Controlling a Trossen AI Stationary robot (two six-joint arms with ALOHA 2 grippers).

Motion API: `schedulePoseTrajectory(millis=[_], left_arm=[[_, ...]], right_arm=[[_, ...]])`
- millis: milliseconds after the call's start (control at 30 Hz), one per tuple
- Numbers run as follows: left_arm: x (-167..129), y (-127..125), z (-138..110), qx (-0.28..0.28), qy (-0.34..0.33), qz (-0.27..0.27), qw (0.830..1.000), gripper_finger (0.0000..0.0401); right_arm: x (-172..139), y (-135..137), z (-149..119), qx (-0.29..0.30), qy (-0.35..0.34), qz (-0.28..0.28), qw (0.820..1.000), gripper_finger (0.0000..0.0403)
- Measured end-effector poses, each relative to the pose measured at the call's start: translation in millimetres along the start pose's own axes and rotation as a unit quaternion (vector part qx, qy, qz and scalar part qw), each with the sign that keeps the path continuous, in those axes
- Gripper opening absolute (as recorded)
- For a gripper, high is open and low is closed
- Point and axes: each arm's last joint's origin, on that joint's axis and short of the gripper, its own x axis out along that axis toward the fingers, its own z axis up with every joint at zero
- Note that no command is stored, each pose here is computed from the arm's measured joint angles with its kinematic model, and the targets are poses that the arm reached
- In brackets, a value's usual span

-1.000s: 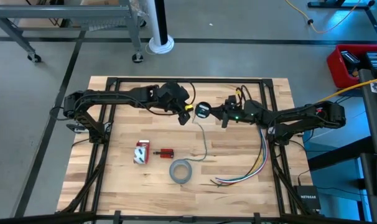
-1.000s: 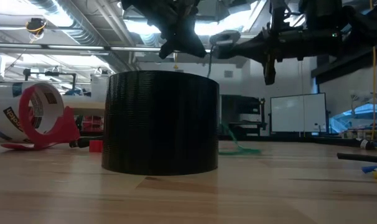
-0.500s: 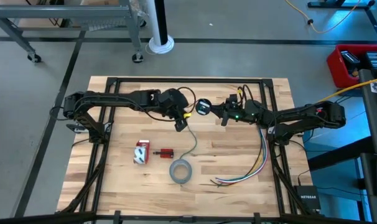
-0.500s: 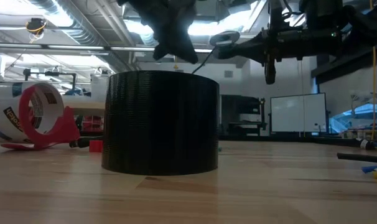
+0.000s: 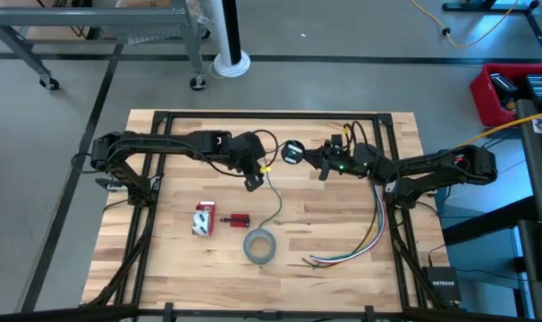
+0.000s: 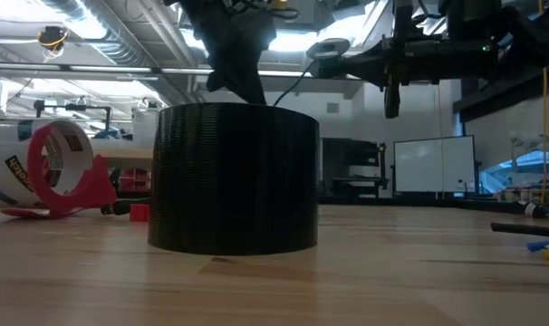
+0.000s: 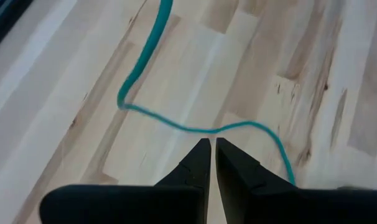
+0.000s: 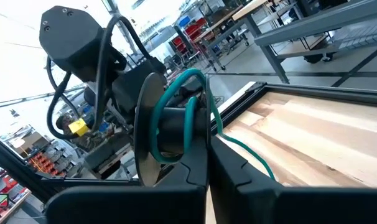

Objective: Coil cords
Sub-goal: Coil the green wire onto the spool

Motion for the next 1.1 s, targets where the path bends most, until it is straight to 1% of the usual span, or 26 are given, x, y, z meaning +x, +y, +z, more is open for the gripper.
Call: schedulePoseTrajectory(millis=[133,200,267,433,467,533,600,700,767,833,967,1100], left_arm=[[3.5,1.9,-3.1,0.013,0.02,0.006,1.0,0.0018],[8.3,4.7,-4.4,0.021,0.03,0.02,0.999,0.0018],[12.5,7.9,-3.1,0.021,0.026,0.037,0.999,0.0018],[14.1,9.5,0.5,0.011,0.01,0.041,0.999,0.0018],[14.0,9.6,0.1,0.018,0.011,0.045,0.999,0.0018],[13.9,10.7,-2.3,0.034,0.024,0.05,0.998,0.0018],[13.7,12.7,-5.9,0.035,0.044,0.054,0.997,0.0022],[12.2,17.5,-15.2,0.02,0.095,0.068,0.993,0.005],[10.5,19.2,-21.5,0.003,0.127,0.079,0.989,0.008],[9.4,20.0,-25.1,0.0,0.145,0.084,0.986,0.0111],[10.1,17.9,-23.0,0.005,0.133,0.078,0.988,0.0156],[12.2,16.8,-15.0,0.003,0.089,0.077,0.993,0.0167]], right_arm=[[0.0,0.2,-0.1,0.0,0.002,0.003,1.0,0.0001],[0.0,0.2,-0.1,0.0,0.002,0.003,1.0,0.0001],[0.0,0.2,-0.2,0.0,0.002,0.003,1.0,0.0001],[0.0,0.2,-0.2,0.0,0.002,0.003,1.0,0.0001],[0.0,0.2,-0.1,0.0,0.002,0.003,1.0,0.0001],[0.0,0.1,-0.1,0.0,0.002,0.003,1.0,0.0001],[0.0,0.2,-0.1,0.0,0.002,0.003,1.0,0.0001],[0.0,0.1,-0.1,0.0,0.003,0.003,1.0,0.0001],[-0.1,0.0,-0.2,0.0,0.003,0.003,1.0,0.0001],[-0.1,0.0,-0.2,0.0,0.003,0.003,1.0,0.0001],[-0.1,0.0,-0.2,0.0,0.003,0.003,1.0,0.0001],[-0.1,0.1,-0.2,0.0,0.002,0.003,1.0,0.0001]])
